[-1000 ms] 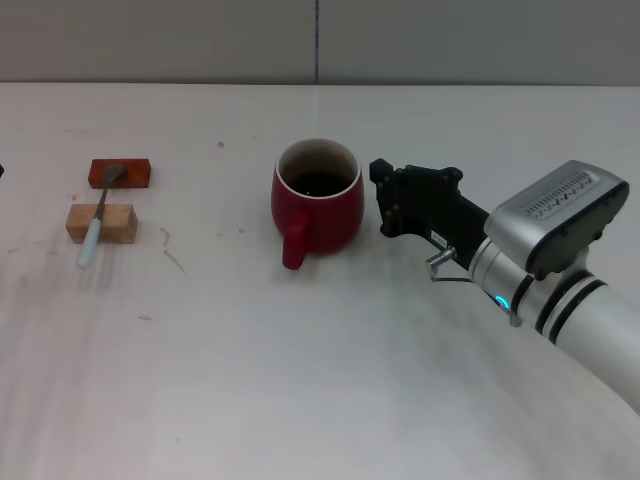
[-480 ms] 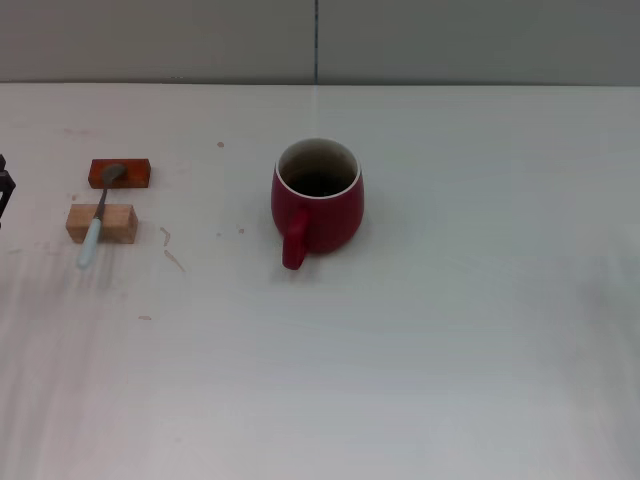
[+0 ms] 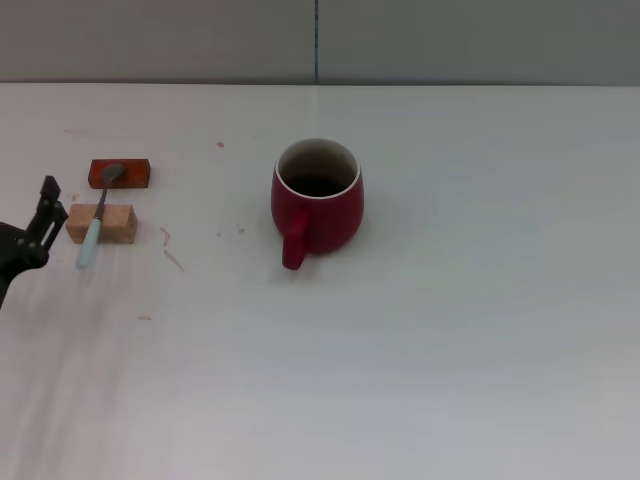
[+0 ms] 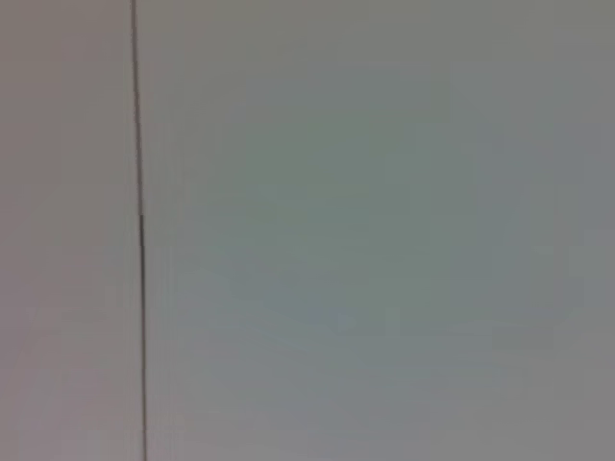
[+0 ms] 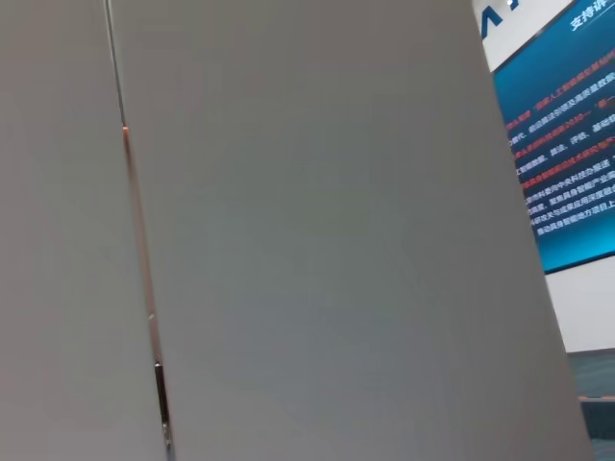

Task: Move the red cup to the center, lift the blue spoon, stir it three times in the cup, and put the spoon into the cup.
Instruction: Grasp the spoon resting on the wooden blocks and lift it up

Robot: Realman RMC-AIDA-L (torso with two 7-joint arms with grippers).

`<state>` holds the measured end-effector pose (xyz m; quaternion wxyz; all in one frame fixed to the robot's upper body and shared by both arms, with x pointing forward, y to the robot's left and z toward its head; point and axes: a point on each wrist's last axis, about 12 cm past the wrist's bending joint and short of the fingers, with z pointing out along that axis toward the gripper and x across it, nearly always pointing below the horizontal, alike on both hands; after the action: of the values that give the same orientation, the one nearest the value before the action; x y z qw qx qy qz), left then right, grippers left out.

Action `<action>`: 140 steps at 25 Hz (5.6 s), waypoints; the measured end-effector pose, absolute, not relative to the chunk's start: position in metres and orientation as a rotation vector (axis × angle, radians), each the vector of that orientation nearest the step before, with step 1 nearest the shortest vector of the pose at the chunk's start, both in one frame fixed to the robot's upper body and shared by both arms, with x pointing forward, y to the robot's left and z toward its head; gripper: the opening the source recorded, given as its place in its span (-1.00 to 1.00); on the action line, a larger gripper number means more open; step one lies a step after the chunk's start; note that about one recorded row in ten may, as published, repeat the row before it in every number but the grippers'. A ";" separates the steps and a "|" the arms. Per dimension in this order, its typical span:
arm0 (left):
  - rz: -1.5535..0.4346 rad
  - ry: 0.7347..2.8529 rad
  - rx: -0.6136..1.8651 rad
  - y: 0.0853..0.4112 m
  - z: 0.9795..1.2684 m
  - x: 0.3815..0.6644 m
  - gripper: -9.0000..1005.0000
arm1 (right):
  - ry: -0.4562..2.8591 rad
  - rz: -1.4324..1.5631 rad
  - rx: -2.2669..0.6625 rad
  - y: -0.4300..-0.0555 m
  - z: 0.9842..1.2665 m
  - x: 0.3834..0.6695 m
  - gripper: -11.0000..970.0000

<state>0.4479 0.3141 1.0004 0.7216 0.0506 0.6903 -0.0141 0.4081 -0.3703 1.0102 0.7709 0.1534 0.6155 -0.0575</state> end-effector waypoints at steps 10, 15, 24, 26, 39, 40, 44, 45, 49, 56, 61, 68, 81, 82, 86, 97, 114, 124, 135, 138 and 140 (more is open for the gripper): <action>-0.171 1.591 0.196 0.287 0.987 0.423 0.62 | 1.330 -0.118 0.316 -0.368 1.012 0.412 0.59; -0.174 1.650 0.208 0.285 0.980 0.425 0.62 | 1.325 -0.111 0.312 -0.367 1.013 0.414 0.66; -0.157 1.709 0.210 0.285 0.976 0.439 0.62 | 1.320 -0.108 0.312 -0.367 1.013 0.413 0.67; -0.152 1.711 0.201 0.286 0.976 0.440 0.62 | 1.323 -0.103 0.308 -0.366 1.013 0.413 0.67; -0.143 1.733 0.192 0.286 0.974 0.440 0.62 | 1.327 -0.090 0.292 -0.363 1.012 0.414 0.67; -0.143 1.734 0.193 0.286 0.974 0.441 0.62 | 1.327 -0.090 0.292 -0.363 1.012 0.414 0.67; -0.142 1.735 0.195 0.286 0.974 0.441 0.62 | 1.328 -0.093 0.291 -0.363 1.012 0.413 0.67; -0.142 1.735 0.195 0.286 0.974 0.441 0.62 | 1.329 -0.094 0.290 -0.363 1.012 0.413 0.67; -0.134 1.741 0.176 0.288 0.973 0.441 0.62 | 1.329 -0.093 0.288 -0.363 1.012 0.413 0.67; -0.133 1.743 0.167 0.288 0.974 0.443 0.52 | 1.325 -0.094 0.287 -0.363 1.013 0.413 0.67; -0.135 1.743 0.171 0.287 0.974 0.445 0.34 | 1.318 -0.094 0.285 -0.363 1.014 0.413 0.67; -0.132 1.750 0.167 0.287 0.973 0.446 0.24 | 1.318 -0.094 0.284 -0.363 1.014 0.413 0.67; -0.140 1.752 0.164 0.285 0.973 0.445 0.04 | 1.319 -0.096 0.285 -0.363 1.013 0.412 0.67; -0.140 1.752 0.164 0.285 0.973 0.445 0.01 | 1.319 -0.096 0.285 -0.363 1.013 0.412 0.67; -0.142 1.743 0.166 0.285 0.974 0.445 -0.05 | 1.318 -0.095 0.285 -0.363 1.013 0.412 0.67; -0.142 1.736 0.166 0.285 0.976 0.447 -0.09 | 1.318 -0.094 0.284 -0.363 1.014 0.413 0.67; -0.139 1.744 0.173 0.286 0.975 0.447 -0.29 | 1.319 -0.093 0.284 -0.363 1.013 0.413 0.67; -0.135 1.746 0.175 0.287 0.974 0.447 -0.29 | 1.319 -0.093 0.285 -0.363 1.013 0.412 0.67; -0.136 1.732 0.163 0.287 0.977 0.448 -0.60 | 1.309 -0.094 0.284 -0.363 1.014 0.410 0.67; -0.146 1.713 0.173 0.285 0.979 0.449 -0.64 | 1.308 -0.094 0.284 -0.363 1.014 0.410 0.67; -0.154 1.685 0.188 0.283 0.983 0.450 -0.63 | 1.308 -0.094 0.284 -0.363 1.014 0.410 0.67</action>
<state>0.4503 0.2825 0.9831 0.6592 0.0832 0.7442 -0.0682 0.4101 -0.3629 1.0142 0.7832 0.1316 0.6060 -0.0437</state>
